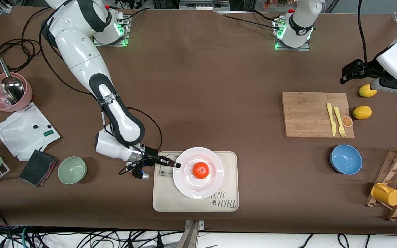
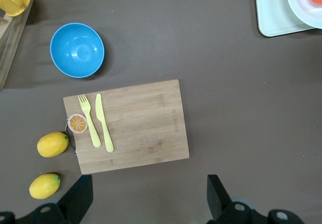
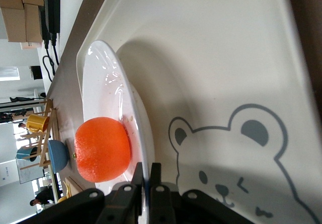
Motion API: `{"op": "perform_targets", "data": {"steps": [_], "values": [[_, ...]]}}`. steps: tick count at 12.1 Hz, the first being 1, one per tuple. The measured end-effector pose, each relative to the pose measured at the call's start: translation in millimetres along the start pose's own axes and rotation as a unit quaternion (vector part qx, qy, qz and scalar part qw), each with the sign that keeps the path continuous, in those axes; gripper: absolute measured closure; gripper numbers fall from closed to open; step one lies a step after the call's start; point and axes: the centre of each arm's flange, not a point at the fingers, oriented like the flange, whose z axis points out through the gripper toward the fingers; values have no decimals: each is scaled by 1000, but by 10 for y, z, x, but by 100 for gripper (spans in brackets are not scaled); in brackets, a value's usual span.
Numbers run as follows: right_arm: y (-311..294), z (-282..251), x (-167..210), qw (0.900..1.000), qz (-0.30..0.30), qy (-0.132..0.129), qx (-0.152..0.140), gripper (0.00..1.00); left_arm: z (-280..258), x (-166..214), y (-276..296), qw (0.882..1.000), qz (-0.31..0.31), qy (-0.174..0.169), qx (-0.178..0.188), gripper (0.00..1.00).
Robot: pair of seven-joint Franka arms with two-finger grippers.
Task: Place orange and plate with both arms
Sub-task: 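Lower the plate onto the placemat and open the right gripper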
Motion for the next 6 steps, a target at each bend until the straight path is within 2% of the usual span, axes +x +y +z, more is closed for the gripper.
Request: {"op": "perform_targets", "data": {"steps": [1, 4, 5, 6], "values": [[7, -17, 16, 1000, -6, 0, -4, 84, 0, 0, 0, 1000, 0, 0, 0, 0], [19, -37, 35, 1000, -10, 1, -9, 79, 0, 0, 0, 1000, 0, 0, 0, 0], [16, -40, 35, 1000, -16, 0, -13, 69, 0, 0, 0, 1000, 0, 0, 0, 0], [10, -61, 42, 1000, -23, -1, -19, 68, 0, 0, 0, 1000, 0, 0, 0, 0]]}}
